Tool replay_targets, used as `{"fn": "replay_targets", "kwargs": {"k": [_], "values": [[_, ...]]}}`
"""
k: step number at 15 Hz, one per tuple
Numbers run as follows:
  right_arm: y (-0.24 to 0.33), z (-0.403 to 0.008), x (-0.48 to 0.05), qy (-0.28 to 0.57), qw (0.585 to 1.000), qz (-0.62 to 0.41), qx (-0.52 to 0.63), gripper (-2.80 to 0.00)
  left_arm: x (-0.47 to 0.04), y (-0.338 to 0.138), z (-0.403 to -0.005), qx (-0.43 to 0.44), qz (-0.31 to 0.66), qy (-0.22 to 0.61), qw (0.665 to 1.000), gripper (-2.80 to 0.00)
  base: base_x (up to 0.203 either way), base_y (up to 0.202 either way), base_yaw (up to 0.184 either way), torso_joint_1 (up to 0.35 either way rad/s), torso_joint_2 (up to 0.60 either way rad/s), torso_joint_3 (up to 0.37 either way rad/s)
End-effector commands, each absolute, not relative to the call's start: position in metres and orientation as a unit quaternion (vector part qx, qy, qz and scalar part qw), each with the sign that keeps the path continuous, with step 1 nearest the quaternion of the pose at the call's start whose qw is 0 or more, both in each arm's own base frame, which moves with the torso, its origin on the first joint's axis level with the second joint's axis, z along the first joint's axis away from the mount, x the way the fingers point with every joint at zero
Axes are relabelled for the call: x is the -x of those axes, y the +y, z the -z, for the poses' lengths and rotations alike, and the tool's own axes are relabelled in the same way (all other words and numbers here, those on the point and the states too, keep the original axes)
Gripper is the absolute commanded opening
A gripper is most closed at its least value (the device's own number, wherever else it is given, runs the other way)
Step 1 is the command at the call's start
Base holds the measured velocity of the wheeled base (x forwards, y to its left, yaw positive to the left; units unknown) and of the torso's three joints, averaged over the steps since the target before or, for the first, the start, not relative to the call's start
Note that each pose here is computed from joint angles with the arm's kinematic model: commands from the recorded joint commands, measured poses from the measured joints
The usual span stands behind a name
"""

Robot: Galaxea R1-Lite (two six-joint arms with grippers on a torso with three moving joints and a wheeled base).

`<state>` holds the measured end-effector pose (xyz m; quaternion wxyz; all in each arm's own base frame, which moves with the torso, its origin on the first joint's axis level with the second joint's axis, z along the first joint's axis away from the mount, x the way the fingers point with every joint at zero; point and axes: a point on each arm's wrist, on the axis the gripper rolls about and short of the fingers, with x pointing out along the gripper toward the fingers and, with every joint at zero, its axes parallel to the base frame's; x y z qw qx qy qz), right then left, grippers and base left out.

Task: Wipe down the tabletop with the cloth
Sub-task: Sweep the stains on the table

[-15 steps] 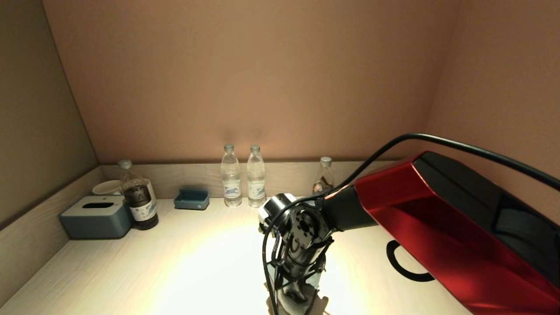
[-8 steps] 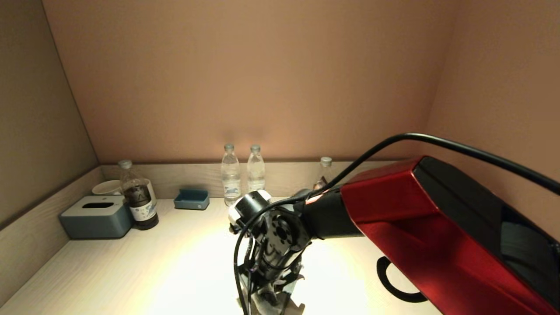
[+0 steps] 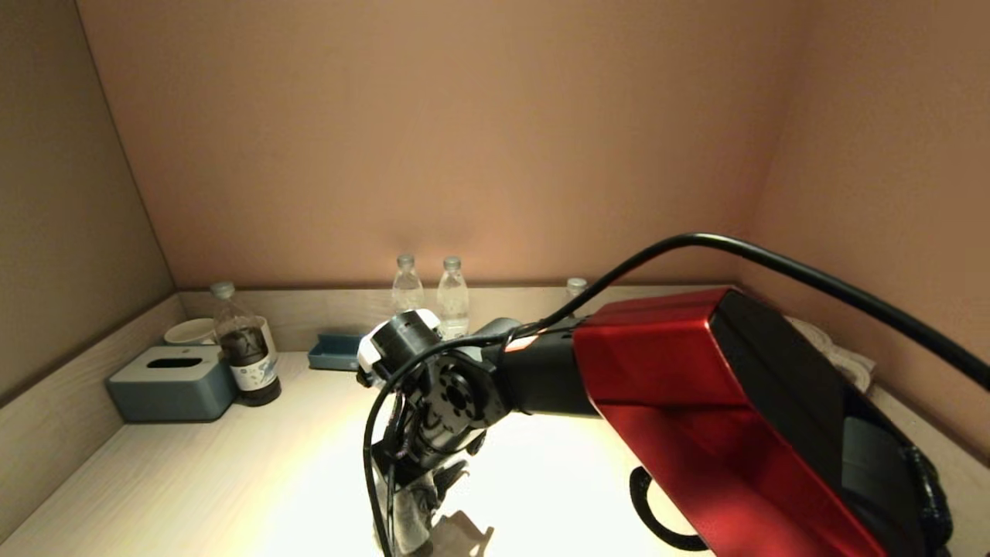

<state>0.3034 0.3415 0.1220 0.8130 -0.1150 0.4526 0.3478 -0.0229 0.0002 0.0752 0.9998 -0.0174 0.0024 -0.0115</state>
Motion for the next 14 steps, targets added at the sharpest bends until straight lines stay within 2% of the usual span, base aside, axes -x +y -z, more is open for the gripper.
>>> {"fn": "replay_targets", "kwargs": {"k": [1, 4, 6, 10, 14], "values": [[0.35, -0.106, -0.315, 0.45, 0.814, -0.348, 0.118, -2.8, 0.023, 0.0, -0.075, 0.018, 0.011, 0.003, 1.0, -2.8, 0.0, 0.0, 0.0, 0.0, 0.0, 0.0], [0.35, -0.068, -0.329, 0.468, 0.806, -0.337, 0.131, -2.8, 0.023, 0.0, -0.075, 0.018, 0.011, 0.003, 1.0, -2.8, 0.0, 0.0, 0.0, 0.0, 0.0, 0.0], [0.344, -0.058, -0.333, 0.489, 0.798, -0.325, 0.136, -2.8, 0.023, 0.0, -0.075, 0.018, 0.011, 0.003, 1.0, -2.8, 0.0, 0.0, 0.0, 0.0, 0.0, 0.0], [0.317, -0.053, -0.324, 0.548, 0.77, -0.288, 0.154, -2.8, 0.023, 0.0, -0.075, 0.018, 0.011, 0.002, 1.0, -2.8, 0.0, 0.0, 0.0, 0.0, 0.0, 0.0], [0.285, -0.059, -0.316, 0.572, 0.763, -0.254, 0.16, -2.8, 0.023, 0.0, -0.075, 0.018, 0.011, 0.003, 1.0, -2.8, 0.0, 0.0, 0.0, 0.0, 0.0, 0.0]]}}
